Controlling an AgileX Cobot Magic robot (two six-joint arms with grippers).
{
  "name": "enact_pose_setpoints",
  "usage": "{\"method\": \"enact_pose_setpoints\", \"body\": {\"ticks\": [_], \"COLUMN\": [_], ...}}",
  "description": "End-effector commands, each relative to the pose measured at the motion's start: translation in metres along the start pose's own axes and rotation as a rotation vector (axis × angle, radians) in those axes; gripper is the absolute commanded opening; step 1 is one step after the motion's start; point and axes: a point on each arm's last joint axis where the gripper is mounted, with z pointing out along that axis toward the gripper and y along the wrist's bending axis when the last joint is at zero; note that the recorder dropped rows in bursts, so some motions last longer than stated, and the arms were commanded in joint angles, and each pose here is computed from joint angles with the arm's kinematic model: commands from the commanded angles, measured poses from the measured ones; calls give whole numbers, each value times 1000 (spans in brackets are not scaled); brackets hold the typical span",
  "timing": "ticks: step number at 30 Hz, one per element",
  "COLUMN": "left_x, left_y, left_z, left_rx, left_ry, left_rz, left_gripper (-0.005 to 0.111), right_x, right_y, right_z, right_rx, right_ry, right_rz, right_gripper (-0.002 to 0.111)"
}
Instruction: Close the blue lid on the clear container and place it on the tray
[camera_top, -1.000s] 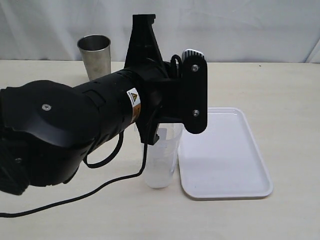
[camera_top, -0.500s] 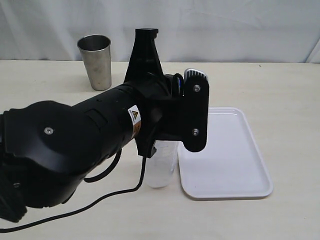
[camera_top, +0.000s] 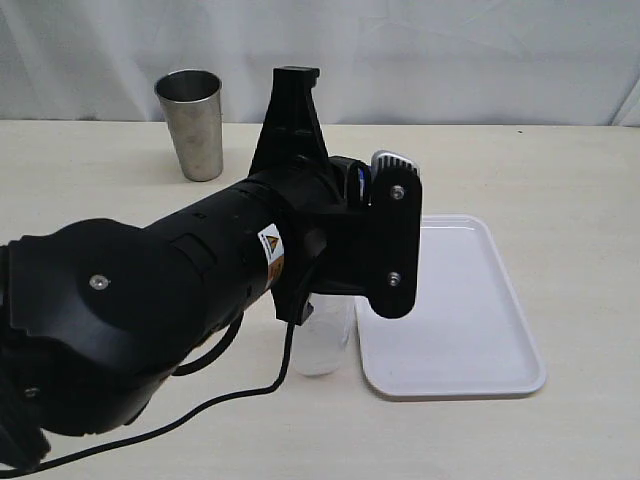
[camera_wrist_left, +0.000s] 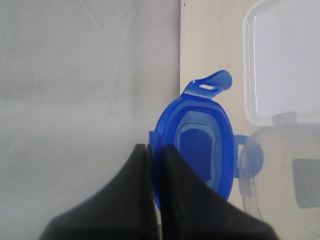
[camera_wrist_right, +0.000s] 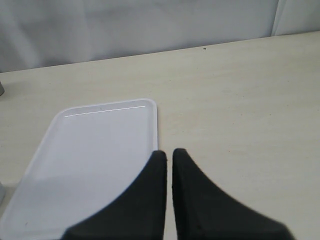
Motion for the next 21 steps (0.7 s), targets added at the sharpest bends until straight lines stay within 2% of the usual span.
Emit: {"method": "enact_pose_setpoints", "body": {"ticks": [1,12,16,21], "left_x": [-2,-2,5,9], "left_y": [0,0,-11,-14], "left_z": [-3,-3,-4,-4], "left_rx": [-19,-23,-3,-7], "left_ry": [13,21,42,64], "left_rz": [-2,-5,23,-17], "left_gripper": [0,0,0,0], "right_x": [1,1,1,1], "right_y": [0,0,0,0], "right_z": [0,0,0,0], "right_rx": [4,4,4,4], "right_ry": [-5,-5,-5,-5], "right_rz": [3,3,3,3], "right_gripper": [5,5,5,5]}}
